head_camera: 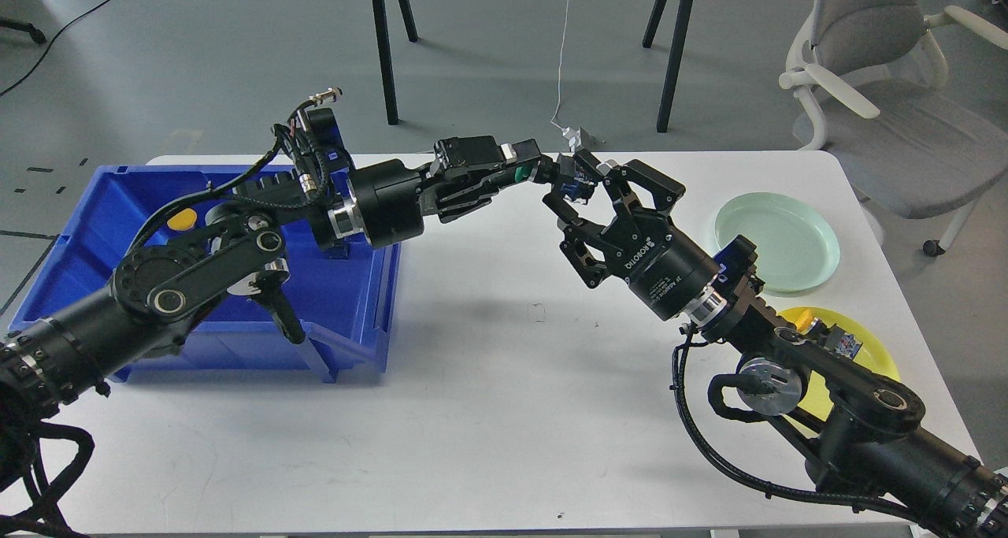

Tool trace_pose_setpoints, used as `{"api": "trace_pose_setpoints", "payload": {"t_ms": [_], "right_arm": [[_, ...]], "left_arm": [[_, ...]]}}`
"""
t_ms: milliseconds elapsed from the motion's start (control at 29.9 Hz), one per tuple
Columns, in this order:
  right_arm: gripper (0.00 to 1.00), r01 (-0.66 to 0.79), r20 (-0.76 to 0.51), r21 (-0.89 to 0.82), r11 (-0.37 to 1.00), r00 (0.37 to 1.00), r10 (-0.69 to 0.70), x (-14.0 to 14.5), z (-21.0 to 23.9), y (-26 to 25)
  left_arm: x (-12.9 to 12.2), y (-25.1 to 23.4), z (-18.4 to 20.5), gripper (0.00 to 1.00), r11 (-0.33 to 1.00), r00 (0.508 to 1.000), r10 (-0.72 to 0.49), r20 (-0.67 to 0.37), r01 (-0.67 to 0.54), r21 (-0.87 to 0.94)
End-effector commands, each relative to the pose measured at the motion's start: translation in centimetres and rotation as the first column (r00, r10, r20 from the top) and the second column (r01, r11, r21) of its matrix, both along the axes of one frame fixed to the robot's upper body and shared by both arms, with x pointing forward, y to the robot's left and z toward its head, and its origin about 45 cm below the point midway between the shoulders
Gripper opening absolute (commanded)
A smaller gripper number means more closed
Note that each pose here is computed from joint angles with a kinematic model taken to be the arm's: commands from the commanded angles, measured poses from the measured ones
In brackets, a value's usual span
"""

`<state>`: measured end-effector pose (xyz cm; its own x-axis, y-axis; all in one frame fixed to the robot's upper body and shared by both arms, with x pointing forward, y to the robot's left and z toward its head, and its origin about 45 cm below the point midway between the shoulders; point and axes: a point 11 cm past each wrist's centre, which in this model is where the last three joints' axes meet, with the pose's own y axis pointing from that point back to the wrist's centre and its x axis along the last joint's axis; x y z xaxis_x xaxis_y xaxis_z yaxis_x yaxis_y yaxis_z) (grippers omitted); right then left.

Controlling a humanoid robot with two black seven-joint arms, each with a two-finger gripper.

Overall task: Pass button and place on color plate
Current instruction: 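Grasp the green button with the right gripper and release the left, then carry the green button with the right gripper toward the pale green plate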

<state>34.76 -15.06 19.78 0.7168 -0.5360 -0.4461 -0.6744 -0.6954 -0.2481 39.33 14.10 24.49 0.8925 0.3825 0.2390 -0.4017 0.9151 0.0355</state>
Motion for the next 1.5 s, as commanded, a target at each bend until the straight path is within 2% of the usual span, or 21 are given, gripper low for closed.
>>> {"api": "trace_pose_setpoints", "payload": {"t_ms": [0,201,267,401,468,568,602,769,936,1003,1136,1270,1471], "right_arm": [[0.38,0.000,0.002,0.003,1.000,1.000,0.000,0.0,0.1,0.1],[0.16,-0.001,0.001,0.005,1.000,1.000,0.001,0.0,0.1,0.1],[0.12,-0.002,0.001,0.009,1.000,1.000,0.002,0.0,0.1,0.4],[0.11,0.000,0.002,0.011,1.000,1.000,0.000,0.0,0.2,0.3],[0.10,0.007,0.006,0.017,1.000,1.000,-0.007,0.2,0.4,0.2],[0.08,0.011,0.007,0.019,1.000,1.000,-0.011,0.3,0.4,0.1],[0.06,0.011,0.005,0.019,1.000,1.000,-0.011,0.2,0.4,0.1],[0.05,0.013,0.005,0.019,1.000,1.000,-0.014,0.2,0.3,0.0],[0.04,0.046,0.008,0.025,0.999,0.999,-0.046,0.6,0.6,-1.1],[0.04,0.102,0.021,0.029,0.994,0.995,-0.103,1.3,1.1,-3.1],[0.04,0.280,0.044,-0.065,0.958,0.960,-0.277,2.6,1.1,-10.9],[0.04,0.461,0.063,-0.250,0.852,0.885,-0.461,3.4,-0.1,-19.1],[0.04,0.575,0.033,-0.446,0.686,0.777,-0.629,2.1,-4.2,-27.5]], "left_arm": [[0.0,0.0,0.0,0.27,1.000,1.000,0.000,0.000,0.000,0.000],[0.0,0.0,0.0,0.27,1.000,1.000,-0.002,0.000,0.002,0.001],[0.0,0.0,0.0,0.27,1.000,1.000,-0.002,0.000,0.002,0.001],[0.0,0.0,0.0,0.29,1.000,1.000,-0.001,0.000,0.001,0.002],[0.0,0.0,0.0,0.36,1.000,1.000,-0.002,0.000,0.002,0.001],[0.0,0.0,0.0,0.58,1.000,1.000,-0.001,0.000,0.001,-0.001],[0.0,0.0,0.1,0.61,1.000,1.000,0.000,0.000,0.000,-0.003],[0.1,0.1,0.1,0.71,0.999,0.999,0.017,-0.031,-0.018,-0.041],[0.0,0.2,0.0,0.74,0.999,0.999,0.021,-0.036,-0.022,-0.047],[0.0,0.2,0.0,0.75,0.999,0.999,0.020,-0.037,-0.021,-0.046],[0.0,0.2,-0.1,0.75,0.999,0.999,0.021,-0.039,-0.022,-0.047],[0.0,0.2,-0.1,0.76,0.999,0.999,0.020,-0.039,-0.022,-0.046],[0.0,0.1,-0.1,0.76,0.999,0.999,0.019,-0.038,-0.021,-0.047]]}}
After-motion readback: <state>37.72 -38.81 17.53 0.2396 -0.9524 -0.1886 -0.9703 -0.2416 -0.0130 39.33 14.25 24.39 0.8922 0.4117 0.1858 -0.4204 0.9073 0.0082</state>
